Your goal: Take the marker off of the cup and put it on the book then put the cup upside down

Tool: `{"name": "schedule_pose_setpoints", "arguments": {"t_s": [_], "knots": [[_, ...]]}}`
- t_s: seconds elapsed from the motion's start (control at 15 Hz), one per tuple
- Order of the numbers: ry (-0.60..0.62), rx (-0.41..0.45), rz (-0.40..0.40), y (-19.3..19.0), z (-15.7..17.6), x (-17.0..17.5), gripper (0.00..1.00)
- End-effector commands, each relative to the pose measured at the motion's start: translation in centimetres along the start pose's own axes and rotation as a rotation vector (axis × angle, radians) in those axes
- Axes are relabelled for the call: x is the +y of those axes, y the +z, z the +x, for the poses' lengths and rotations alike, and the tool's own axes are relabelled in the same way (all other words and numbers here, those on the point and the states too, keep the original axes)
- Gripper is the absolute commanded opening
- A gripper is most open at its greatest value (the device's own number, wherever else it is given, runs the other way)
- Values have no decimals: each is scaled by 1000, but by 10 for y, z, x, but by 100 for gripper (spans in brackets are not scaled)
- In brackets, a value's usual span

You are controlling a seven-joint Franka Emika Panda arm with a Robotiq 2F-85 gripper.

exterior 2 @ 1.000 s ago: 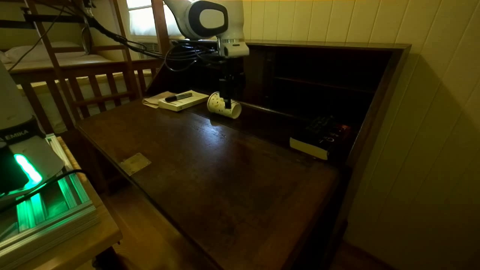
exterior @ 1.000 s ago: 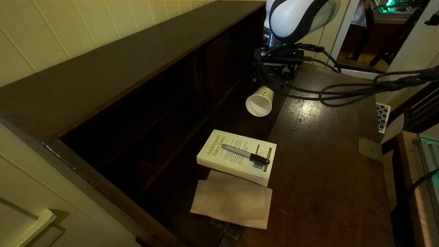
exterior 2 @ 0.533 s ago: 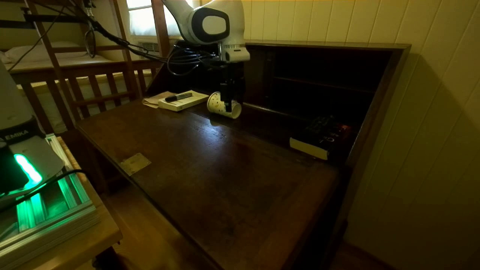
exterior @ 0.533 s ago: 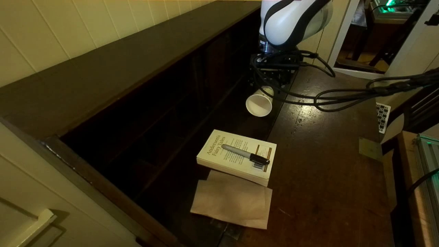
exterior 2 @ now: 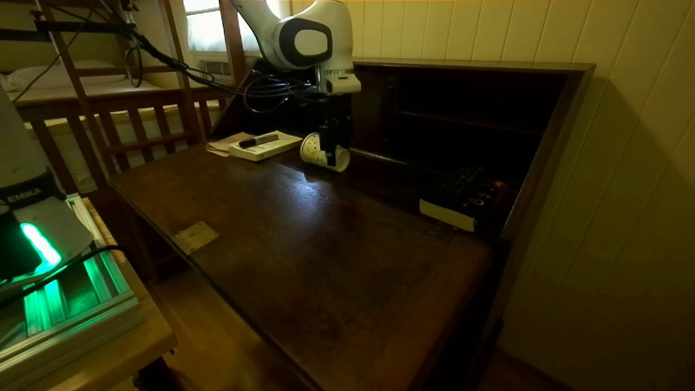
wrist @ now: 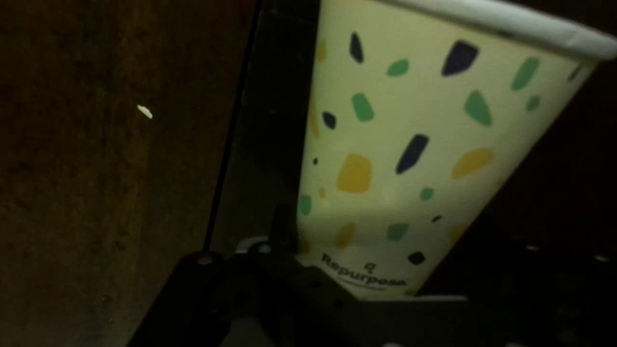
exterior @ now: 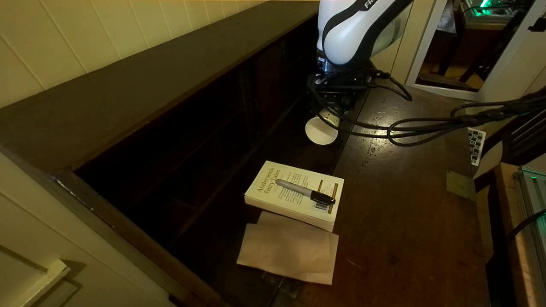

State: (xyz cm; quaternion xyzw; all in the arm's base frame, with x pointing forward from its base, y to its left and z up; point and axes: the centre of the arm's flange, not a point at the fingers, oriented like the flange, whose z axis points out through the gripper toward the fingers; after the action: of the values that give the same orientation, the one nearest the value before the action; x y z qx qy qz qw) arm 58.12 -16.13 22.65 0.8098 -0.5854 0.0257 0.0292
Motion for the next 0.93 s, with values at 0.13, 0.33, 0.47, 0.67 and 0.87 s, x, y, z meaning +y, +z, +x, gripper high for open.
{"name": "schedule_pose_setpoints", "arguments": {"t_s": [0.13,0.33,0.47,0.67,0.87], "knots": [[-29,61,-33,-5,-5,-11,66],[-79,122,-52,-13,-11,-13,66],[-118,174,-76,-17,-17,-15,67],[-181,270,-120,-26,-31,-20,69],[-255,383,-160,-31,-47,-26,71]]}}
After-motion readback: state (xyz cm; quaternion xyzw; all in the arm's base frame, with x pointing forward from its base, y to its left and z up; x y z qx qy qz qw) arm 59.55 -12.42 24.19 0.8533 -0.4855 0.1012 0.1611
